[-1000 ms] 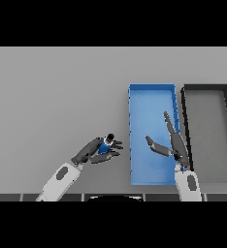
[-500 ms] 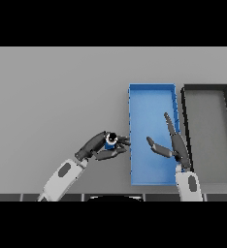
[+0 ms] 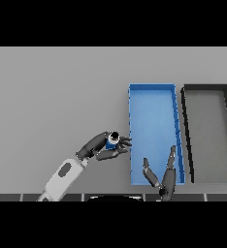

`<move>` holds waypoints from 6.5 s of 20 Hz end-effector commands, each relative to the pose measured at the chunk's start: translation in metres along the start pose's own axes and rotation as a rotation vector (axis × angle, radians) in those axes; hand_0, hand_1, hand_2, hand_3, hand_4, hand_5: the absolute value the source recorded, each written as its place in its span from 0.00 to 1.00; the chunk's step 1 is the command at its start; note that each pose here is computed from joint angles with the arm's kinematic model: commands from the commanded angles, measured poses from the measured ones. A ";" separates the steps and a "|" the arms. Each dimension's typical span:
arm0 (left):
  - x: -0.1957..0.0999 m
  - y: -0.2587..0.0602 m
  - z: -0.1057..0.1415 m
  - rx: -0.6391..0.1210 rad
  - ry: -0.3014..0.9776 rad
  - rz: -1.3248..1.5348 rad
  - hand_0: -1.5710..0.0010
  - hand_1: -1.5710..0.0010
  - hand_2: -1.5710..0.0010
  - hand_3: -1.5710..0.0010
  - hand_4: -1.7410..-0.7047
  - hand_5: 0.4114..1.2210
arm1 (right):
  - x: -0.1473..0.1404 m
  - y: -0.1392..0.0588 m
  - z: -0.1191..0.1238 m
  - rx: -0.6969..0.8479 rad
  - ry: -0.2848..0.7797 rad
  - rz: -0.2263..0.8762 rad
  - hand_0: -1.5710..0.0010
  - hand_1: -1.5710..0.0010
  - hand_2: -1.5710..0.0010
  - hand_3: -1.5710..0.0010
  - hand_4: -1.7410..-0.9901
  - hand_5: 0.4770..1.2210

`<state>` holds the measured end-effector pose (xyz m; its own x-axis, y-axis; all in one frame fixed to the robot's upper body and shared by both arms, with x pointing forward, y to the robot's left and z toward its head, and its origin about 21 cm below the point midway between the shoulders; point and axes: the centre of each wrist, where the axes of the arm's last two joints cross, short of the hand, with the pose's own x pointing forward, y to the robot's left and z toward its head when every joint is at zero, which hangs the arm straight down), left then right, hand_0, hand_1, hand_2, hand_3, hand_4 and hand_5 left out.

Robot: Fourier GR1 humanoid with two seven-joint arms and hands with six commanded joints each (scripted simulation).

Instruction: Pick up the blue pipe and place it into the blue bin.

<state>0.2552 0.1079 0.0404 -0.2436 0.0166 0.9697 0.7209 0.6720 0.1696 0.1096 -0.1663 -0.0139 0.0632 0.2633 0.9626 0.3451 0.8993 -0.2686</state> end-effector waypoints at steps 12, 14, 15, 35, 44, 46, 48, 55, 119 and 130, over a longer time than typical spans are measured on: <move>0.001 0.000 0.005 -0.011 0.021 -0.024 0.00 0.00 0.00 0.00 0.26 1.00 | 0.070 -0.020 0.014 0.233 -0.167 -0.107 1.00 1.00 0.99 1.00 0.75 0.12; 0.004 0.002 0.002 -0.005 0.013 -0.034 0.00 0.00 0.00 0.00 0.26 1.00 | 0.087 -0.018 0.012 0.324 -0.194 -0.058 1.00 1.00 1.00 1.00 0.73 0.09; 0.003 0.003 0.002 -0.010 0.015 -0.035 0.00 0.00 0.00 0.00 0.26 1.00 | 0.096 -0.016 0.009 0.364 -0.220 -0.038 1.00 1.00 1.00 1.00 0.71 0.08; 0.004 0.007 -0.003 -0.048 -0.131 0.011 0.00 0.00 0.00 0.00 0.27 1.00 | 0.176 0.047 -0.063 0.766 -0.206 0.062 1.00 0.98 0.96 1.00 0.70 0.05; -0.005 0.009 0.000 -0.026 -0.227 0.045 0.00 0.00 0.01 0.17 0.05 1.00 | 0.187 0.060 -0.076 0.793 -0.229 0.014 0.20 0.19 0.19 0.27 0.33 0.41; -0.003 0.013 -0.001 -0.020 -0.215 0.041 0.00 0.00 0.01 0.16 0.03 1.00 | 0.187 0.061 -0.076 0.787 -0.232 0.024 0.13 0.12 0.12 0.18 0.35 0.62; -0.003 0.014 -0.003 -0.022 -0.228 0.042 0.00 0.00 0.02 0.10 0.02 1.00 | 0.188 0.061 -0.075 0.790 -0.262 0.048 0.08 0.08 0.08 0.11 0.35 0.76; -0.007 0.016 -0.002 -0.020 -0.214 0.016 0.00 0.00 0.00 0.09 0.01 1.00 | 0.188 0.060 -0.072 0.811 -0.236 0.012 0.02 0.02 0.02 0.02 0.33 0.95; -0.004 0.020 0.006 -0.025 0.180 -0.130 1.00 1.00 1.00 1.00 0.79 0.10 | 0.039 -0.085 -0.121 -0.056 0.464 -0.153 0.00 0.00 0.00 0.74 0.09 0.93; -0.006 0.022 0.009 -0.021 0.192 -0.114 1.00 1.00 1.00 1.00 0.79 0.10 | 0.040 -0.078 -0.119 0.107 0.505 0.174 0.88 0.89 0.89 0.97 0.69 0.53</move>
<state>0.2665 0.1289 0.0369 -0.1970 -0.2018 0.9594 0.7101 0.6454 0.2815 0.1977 -0.2720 0.0526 0.5483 0.2616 0.7943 0.1929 0.8847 -0.4244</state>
